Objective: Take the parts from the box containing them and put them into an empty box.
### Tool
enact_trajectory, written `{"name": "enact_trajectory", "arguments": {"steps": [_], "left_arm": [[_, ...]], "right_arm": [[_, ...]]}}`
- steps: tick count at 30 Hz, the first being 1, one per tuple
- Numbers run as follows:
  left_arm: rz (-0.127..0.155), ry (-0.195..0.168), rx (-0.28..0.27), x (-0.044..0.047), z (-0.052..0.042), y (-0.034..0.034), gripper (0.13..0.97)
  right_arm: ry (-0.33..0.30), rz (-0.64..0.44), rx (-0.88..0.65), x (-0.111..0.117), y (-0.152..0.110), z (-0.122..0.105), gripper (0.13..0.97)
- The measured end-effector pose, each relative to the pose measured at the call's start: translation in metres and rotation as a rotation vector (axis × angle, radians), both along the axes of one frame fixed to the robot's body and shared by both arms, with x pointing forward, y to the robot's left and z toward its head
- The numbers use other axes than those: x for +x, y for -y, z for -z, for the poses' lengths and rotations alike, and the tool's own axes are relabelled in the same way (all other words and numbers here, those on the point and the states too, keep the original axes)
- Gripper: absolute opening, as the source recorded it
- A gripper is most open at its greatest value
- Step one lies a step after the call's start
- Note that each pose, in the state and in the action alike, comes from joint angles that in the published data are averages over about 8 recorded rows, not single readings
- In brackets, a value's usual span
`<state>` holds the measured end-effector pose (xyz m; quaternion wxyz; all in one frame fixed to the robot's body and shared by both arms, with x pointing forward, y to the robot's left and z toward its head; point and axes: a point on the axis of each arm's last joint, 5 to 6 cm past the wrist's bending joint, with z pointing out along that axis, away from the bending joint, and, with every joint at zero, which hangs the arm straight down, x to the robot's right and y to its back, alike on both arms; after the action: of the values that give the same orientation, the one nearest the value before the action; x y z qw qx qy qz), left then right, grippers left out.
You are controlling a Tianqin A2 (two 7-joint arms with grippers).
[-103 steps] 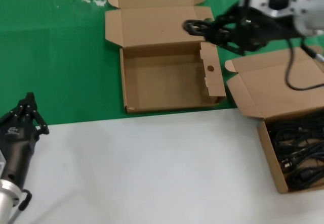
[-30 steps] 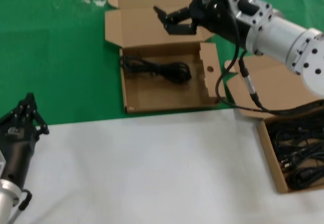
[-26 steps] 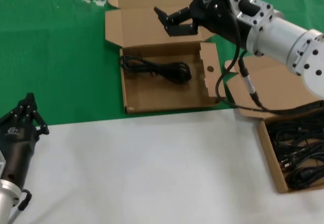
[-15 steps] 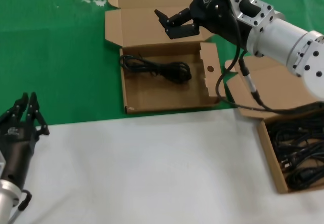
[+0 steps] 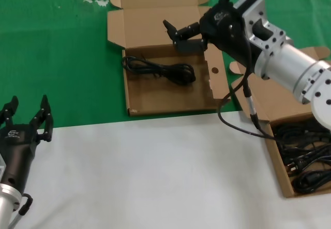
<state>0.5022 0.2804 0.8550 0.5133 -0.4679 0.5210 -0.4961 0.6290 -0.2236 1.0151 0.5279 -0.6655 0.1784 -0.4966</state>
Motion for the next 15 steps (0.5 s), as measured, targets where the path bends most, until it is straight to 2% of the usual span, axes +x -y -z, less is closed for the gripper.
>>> {"name": "enact_trajectory", "arguments": {"steps": [5, 15], "left_arm": [[0.0, 0.0, 0.0, 0.0, 0.0, 0.0, 0.389], [0.0, 0.0, 0.0, 0.0, 0.0, 0.0, 0.648]], "right_arm": [[-0.001, 0.016, 0.044, -0.007, 0.003, 0.014, 0.966], [-0.008, 0.064, 0.127, -0.021, 0.01, 0.042, 0.966]]}}
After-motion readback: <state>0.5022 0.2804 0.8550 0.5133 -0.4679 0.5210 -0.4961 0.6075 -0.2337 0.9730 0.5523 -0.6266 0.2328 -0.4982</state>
